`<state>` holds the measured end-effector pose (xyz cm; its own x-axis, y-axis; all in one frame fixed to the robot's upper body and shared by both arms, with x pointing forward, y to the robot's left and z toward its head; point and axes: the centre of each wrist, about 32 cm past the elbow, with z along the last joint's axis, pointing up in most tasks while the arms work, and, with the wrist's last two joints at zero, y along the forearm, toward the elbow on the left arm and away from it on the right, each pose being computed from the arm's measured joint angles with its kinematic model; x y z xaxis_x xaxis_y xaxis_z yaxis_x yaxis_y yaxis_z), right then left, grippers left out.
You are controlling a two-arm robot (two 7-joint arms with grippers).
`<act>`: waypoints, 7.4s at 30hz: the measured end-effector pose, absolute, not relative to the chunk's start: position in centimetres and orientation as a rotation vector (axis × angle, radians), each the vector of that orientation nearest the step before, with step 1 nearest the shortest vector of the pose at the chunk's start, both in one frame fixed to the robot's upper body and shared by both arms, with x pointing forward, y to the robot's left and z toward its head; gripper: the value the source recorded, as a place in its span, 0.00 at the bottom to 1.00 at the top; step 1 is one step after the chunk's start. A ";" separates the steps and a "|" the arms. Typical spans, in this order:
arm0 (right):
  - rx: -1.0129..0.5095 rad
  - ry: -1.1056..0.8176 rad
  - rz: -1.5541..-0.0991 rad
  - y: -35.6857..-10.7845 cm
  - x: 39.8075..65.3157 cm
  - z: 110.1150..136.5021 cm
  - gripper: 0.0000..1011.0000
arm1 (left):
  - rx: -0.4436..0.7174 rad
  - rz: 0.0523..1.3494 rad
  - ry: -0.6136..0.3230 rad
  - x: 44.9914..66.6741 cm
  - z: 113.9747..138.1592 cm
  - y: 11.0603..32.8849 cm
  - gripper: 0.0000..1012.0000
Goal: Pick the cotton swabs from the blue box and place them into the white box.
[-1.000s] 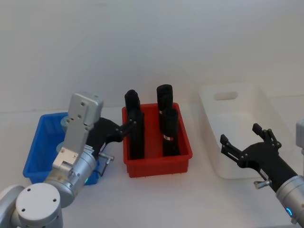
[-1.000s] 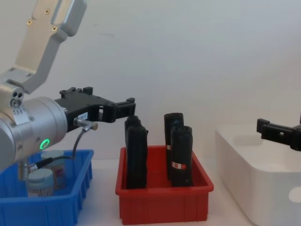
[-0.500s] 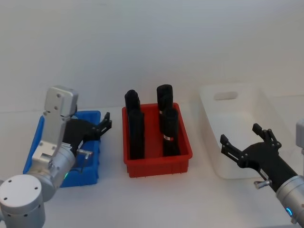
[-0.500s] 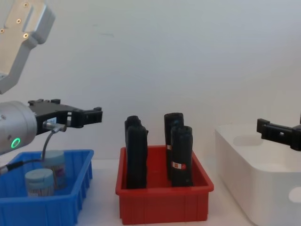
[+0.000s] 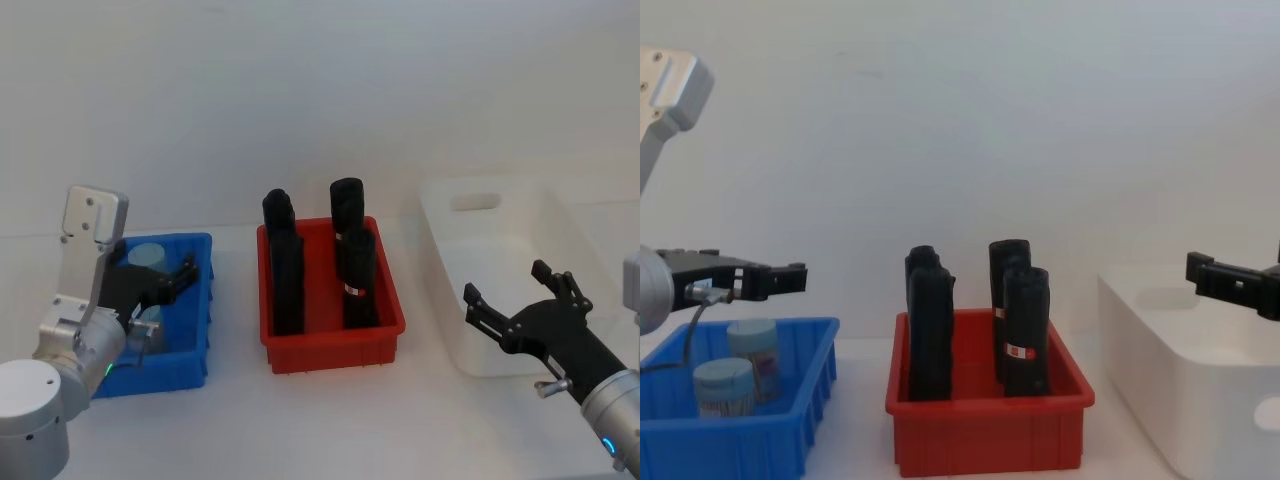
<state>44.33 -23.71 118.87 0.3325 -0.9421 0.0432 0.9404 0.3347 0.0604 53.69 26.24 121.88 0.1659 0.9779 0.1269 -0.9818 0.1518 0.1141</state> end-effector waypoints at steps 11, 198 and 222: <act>0.026 -0.075 -1.230 -23.7 44.3 118.9 0.99 | 0.219 1.432 0.037 55.1 120.7 27.9 0.99; -0.126 -0.220 -0.869 -22.4 47.1 124.2 0.99 | 0.108 0.400 -0.157 59.5 134.6 22.7 0.64; -0.131 -0.221 -0.842 -21.4 49.4 125.2 0.99 | 0.108 0.398 -0.158 59.5 134.6 22.7 0.64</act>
